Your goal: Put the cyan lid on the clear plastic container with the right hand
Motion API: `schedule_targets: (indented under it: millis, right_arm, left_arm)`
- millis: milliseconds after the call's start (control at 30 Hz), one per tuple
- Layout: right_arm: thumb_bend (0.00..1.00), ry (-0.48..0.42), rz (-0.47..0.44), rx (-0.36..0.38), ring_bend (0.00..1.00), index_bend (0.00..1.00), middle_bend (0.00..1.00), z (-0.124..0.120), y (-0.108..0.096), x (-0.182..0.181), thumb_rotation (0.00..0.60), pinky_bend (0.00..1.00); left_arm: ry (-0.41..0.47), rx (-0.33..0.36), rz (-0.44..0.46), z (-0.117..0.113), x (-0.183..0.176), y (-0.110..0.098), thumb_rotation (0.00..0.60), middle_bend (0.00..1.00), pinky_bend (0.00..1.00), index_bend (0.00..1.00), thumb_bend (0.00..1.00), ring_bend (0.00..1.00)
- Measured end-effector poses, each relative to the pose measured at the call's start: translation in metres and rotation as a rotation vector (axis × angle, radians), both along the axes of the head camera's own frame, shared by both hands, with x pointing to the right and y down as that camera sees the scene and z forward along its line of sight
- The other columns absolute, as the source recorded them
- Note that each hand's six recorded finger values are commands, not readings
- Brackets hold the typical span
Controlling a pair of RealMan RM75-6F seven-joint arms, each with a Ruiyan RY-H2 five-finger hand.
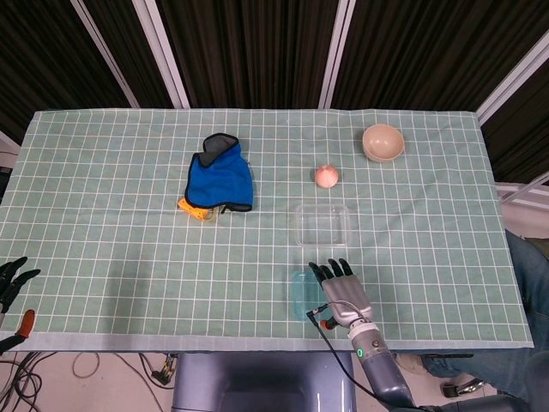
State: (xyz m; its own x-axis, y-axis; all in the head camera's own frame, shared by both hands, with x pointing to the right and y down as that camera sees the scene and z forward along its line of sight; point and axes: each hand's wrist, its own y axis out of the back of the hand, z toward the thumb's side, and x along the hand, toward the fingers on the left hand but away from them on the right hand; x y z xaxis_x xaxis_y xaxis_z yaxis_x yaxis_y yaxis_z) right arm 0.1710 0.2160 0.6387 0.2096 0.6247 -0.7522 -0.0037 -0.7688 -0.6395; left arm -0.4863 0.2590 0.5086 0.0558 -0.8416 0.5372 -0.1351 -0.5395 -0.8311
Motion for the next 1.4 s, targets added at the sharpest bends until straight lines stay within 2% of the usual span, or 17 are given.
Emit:
schedule_targets:
  millis: [600, 867, 1100, 1400]
  right_arm:
    - [0.24, 0.049, 0.038, 0.076, 0.06, 0.04, 0.38, -0.038, -0.048, 0.012, 0.6, 0.0]
    - [0.24, 0.067, 0.053, 0.121, 0.06, 0.04, 0.38, -0.047, -0.087, 0.002, 0.6, 0.0]
    - [0.24, 0.096, 0.053, 0.11, 0.06, 0.04, 0.38, -0.037, -0.111, -0.003, 0.6, 0.0]
    - [0.24, 0.109, 0.054, 0.076, 0.06, 0.04, 0.38, -0.01, -0.141, -0.009, 0.6, 0.0]
  left_arm:
    - [0.0, 0.0, -0.001, 0.0, 0.0, 0.0, 0.6, 0.0, 0.0, 0.15, 0.52, 0.0]
    - [-0.004, 0.0, -0.01, 0.001, -0.002, -0.002, 0.6, 0.0, 0.0, 0.15, 0.52, 0.0]
    - [-0.009, -0.003, -0.022, 0.003, -0.004, -0.003, 0.6, 0.0, 0.0, 0.15, 0.52, 0.0]
    - [-0.017, -0.01, -0.033, 0.004, -0.006, -0.003, 0.6, 0.0, 0.0, 0.15, 0.52, 0.0]
